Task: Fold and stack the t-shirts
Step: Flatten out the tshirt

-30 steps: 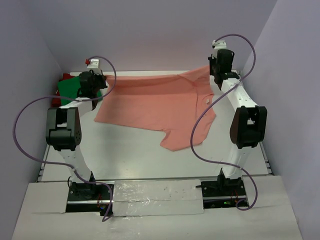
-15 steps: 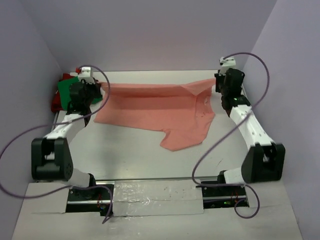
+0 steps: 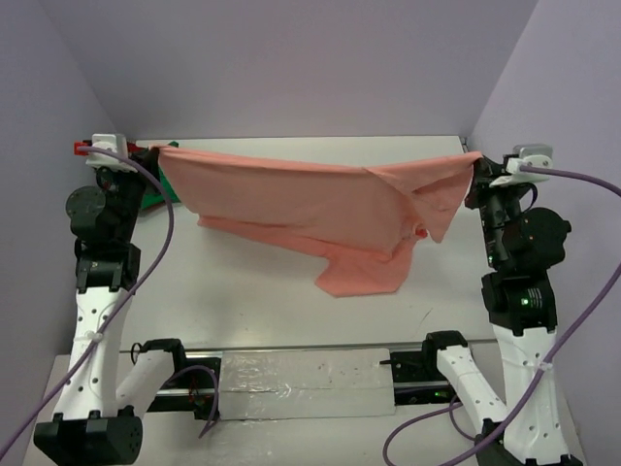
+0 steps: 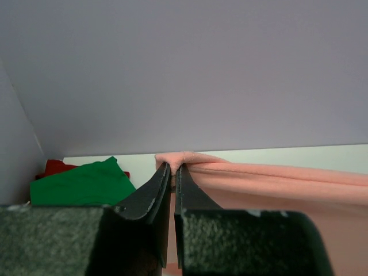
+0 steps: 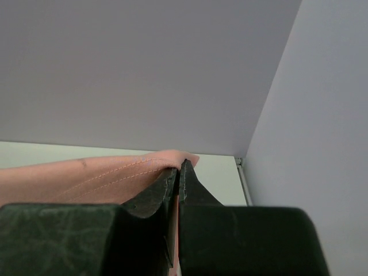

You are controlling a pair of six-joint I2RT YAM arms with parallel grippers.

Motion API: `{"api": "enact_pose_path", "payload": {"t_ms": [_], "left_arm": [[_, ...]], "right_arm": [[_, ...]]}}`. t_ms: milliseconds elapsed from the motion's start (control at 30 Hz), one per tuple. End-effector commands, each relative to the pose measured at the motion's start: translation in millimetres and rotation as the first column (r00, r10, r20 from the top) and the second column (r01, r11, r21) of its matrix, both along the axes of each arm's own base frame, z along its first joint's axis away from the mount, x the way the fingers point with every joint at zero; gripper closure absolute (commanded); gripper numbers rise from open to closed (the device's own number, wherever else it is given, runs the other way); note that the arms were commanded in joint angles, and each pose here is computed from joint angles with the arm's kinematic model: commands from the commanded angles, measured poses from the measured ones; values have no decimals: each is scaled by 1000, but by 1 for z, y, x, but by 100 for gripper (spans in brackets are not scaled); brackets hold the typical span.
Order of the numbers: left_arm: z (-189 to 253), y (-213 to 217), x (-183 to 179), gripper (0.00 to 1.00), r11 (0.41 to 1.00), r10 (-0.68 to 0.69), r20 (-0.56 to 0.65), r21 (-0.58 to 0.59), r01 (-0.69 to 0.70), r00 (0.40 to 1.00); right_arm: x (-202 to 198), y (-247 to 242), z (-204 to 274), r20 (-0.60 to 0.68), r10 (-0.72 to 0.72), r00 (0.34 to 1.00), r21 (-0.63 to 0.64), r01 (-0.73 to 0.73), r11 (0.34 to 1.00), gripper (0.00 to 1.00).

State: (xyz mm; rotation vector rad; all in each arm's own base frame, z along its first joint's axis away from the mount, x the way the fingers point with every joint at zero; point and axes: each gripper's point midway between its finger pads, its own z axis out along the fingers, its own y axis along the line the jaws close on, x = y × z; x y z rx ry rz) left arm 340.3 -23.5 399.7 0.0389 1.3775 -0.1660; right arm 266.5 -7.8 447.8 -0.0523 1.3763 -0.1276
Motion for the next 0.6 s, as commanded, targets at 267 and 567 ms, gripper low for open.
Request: {"api": "enact_pose_path", "payload": {"t_ms": [267, 567], "left_arm": [[149, 1, -93, 100, 997, 10, 274, -78, 12, 962], [208, -7, -135, 100, 992, -30, 373, -100, 73, 927]], "right_arm": [[-103, -1, 125, 297, 13, 955, 66, -34, 997, 100], [-142, 2, 175, 375, 36, 926, 85, -74, 994, 100]]}}
